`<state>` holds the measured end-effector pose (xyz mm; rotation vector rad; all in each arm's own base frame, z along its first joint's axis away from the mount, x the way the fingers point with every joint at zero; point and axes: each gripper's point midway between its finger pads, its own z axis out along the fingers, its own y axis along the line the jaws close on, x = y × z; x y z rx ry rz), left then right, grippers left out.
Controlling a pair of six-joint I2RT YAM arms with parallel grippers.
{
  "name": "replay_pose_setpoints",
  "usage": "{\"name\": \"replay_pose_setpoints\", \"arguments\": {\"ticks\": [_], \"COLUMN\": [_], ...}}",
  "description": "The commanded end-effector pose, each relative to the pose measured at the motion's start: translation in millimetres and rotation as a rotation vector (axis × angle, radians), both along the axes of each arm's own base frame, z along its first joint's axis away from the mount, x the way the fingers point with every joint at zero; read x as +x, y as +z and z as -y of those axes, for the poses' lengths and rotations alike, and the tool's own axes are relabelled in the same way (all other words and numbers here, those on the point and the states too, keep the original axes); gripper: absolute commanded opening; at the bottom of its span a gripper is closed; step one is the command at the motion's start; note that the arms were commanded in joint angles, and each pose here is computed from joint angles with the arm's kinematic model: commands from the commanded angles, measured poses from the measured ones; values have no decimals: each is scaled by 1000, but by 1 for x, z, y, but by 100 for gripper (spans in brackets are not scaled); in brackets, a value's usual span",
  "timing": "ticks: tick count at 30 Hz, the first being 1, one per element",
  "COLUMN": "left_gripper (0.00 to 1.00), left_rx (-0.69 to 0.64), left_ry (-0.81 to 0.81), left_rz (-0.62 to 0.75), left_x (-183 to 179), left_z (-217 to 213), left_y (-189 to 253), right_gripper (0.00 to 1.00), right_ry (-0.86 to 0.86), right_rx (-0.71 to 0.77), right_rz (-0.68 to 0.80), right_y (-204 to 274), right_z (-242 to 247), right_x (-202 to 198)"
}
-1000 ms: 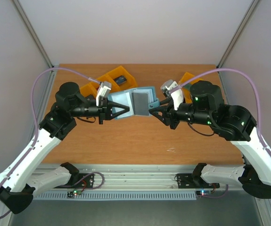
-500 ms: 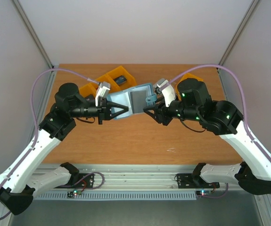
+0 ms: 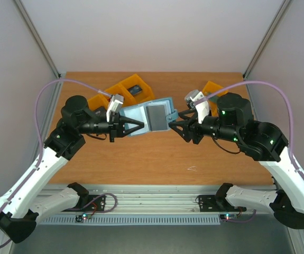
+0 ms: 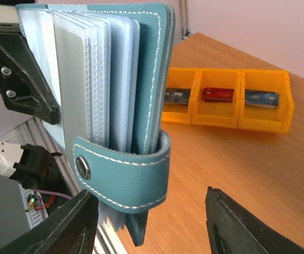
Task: Take the credit cards out of the card holder
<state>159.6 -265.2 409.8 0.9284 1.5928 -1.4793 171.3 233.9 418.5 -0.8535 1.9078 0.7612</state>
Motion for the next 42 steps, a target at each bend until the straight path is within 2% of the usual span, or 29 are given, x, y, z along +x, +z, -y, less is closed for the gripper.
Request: {"name": "replay_pose_setpoints", "arguments": {"ticks": [1,13,26,31,33,34,35,38,39,40,42], "left_gripper": [0,0,0,0,0,0,0,0,1,8,32], "left_rx": [-59,-57,-36,-26,-26,-26,-26,-19,-15,-6,10], "left_ry": [-41,-51,-28,-22,-23,-24,-25,-34,-41,-47,-71], "left_rz": [87,90,74,73,72,72,72,64,62,56,65], "left_x": [-12,-13,-8,-7,-8,-8,-8,-11,-13,-15,-20], "left_z": [-2,-2,-1,-1,-1,-1,-1,-2,-2,-3,-4], "left_y": [20,19,12,9,8,8,8,6,5,3,-3], "right_gripper": [55,55,77,80,75,66,49,5,2,1,1], "right_ry": [-2,-6,220,199,180,181,182,147,120,93,41], "right_rx": [1,-2,64,77,91,99,106,109,102,95,67], "right_rz": [2,-21,-132,-125,-127,-130,-134,-123,-119,-111,-109], "right_y": [-3,-5,3,7,9,11,12,14,13,13,11], "right_z": [0,-10,-41,-39,-40,-42,-43,-39,-35,-29,-18], "right_x": [3,12,-17,-15,-11,-11,-10,-7,-4,-3,-1]}}
